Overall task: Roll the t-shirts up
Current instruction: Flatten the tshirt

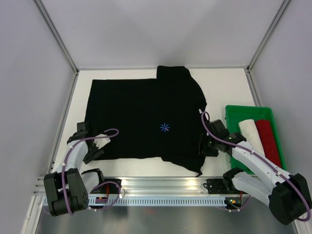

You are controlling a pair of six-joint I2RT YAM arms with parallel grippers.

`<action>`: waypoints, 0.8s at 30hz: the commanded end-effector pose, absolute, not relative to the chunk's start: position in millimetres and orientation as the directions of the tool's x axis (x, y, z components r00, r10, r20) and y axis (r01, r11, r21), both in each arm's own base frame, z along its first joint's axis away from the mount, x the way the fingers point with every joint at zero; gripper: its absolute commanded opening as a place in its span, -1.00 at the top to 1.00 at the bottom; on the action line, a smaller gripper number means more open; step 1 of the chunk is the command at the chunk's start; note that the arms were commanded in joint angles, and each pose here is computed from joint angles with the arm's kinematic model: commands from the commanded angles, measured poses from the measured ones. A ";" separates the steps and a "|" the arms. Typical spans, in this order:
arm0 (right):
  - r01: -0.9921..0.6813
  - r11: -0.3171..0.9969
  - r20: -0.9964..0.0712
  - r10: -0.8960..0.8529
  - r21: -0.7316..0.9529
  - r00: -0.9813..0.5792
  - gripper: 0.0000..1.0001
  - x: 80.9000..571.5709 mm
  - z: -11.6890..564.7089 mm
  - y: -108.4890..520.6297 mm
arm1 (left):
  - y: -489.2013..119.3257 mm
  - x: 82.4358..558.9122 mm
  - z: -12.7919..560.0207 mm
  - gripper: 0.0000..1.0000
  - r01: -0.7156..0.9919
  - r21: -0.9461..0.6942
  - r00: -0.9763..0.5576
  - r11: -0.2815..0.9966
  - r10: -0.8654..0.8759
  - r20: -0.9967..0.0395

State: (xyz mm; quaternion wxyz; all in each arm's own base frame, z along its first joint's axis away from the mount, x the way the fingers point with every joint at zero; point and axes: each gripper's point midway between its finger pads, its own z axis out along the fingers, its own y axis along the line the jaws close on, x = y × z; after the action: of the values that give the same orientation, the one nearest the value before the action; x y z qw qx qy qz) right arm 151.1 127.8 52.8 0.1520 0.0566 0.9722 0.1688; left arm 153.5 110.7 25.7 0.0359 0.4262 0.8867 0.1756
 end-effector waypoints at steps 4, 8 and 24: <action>0.082 0.919 -0.256 0.193 0.387 -0.947 -0.09 152.2 42.0 137.9 | 125.8 150.0 13.8 -0.57 0.783 0.299 -0.594 0.545 0.799 0.098; 0.084 0.922 -0.251 0.190 0.378 -0.949 -0.04 151.2 38.4 137.2 | 125.1 146.8 1.6 -0.56 0.787 0.295 -0.588 0.542 0.804 0.091; 0.114 0.929 -0.248 0.210 0.351 -0.946 0.21 151.2 31.0 133.5 | 89.8 140.8 -11.1 -0.17 0.828 0.191 -0.526 0.527 0.848 -0.060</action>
State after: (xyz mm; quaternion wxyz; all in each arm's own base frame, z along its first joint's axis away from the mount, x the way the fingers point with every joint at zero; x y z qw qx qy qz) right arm 145.8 133.1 32.1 0.1317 0.0734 0.9735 0.1718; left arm 158.4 117.5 16.1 0.0756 0.4625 0.8690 0.1588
